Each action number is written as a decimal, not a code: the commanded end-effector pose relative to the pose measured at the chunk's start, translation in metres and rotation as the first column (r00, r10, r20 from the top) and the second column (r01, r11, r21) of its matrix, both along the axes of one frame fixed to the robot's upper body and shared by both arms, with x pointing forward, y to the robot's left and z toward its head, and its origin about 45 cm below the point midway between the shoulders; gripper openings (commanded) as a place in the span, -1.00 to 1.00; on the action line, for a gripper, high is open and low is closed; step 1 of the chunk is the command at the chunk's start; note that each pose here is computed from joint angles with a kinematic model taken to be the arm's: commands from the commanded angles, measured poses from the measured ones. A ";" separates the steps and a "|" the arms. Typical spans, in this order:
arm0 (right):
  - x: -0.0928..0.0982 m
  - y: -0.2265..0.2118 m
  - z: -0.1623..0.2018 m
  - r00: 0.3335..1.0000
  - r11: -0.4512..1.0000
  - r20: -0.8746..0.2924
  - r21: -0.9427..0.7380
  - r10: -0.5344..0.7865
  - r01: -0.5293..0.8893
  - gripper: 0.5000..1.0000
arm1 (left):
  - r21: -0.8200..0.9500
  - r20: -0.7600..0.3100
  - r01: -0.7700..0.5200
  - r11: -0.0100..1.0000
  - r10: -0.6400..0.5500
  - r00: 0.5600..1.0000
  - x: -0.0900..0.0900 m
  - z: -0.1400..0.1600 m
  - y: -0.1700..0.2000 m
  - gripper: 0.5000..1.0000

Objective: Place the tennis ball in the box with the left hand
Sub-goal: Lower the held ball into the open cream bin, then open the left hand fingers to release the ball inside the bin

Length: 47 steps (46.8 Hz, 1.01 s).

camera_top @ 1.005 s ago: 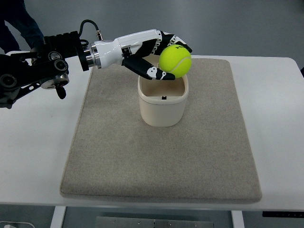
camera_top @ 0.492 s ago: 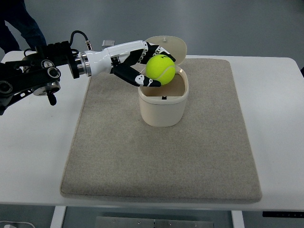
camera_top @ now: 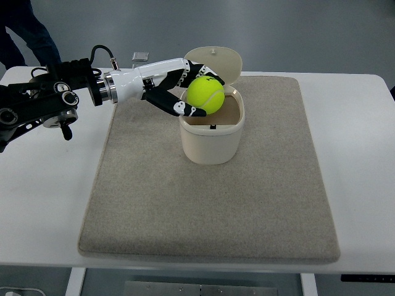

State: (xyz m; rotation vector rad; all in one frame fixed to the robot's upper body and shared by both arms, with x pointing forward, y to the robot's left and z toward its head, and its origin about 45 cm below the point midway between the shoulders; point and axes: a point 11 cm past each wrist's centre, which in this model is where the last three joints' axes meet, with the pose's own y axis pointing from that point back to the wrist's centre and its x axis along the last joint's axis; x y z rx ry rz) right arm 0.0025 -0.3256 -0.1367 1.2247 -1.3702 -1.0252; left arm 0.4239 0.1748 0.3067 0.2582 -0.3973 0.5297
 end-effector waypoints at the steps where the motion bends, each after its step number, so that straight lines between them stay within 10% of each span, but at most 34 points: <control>1: 0.000 0.000 0.000 1.000 1.000 0.000 -0.001 -0.001 0.001 0.75 | 0.007 -0.003 -0.006 1.000 0.006 1.000 0.001 -0.002 0.002 -0.22; 23: -0.001 0.000 0.000 1.000 1.000 -0.001 -0.001 -0.001 0.001 0.75 | 0.015 0.004 -0.026 1.000 0.026 1.000 0.005 -0.002 0.009 -0.21; 36: 0.000 0.000 0.000 1.000 1.000 0.001 -0.001 0.001 -0.001 0.75 | 0.003 0.013 -0.034 0.999 0.034 0.999 0.007 0.002 0.008 0.64; 47: 0.000 0.000 0.000 1.000 1.000 0.001 -0.001 -0.001 0.001 0.75 | 0.000 0.013 -0.028 1.000 0.028 1.000 0.006 0.002 0.006 0.78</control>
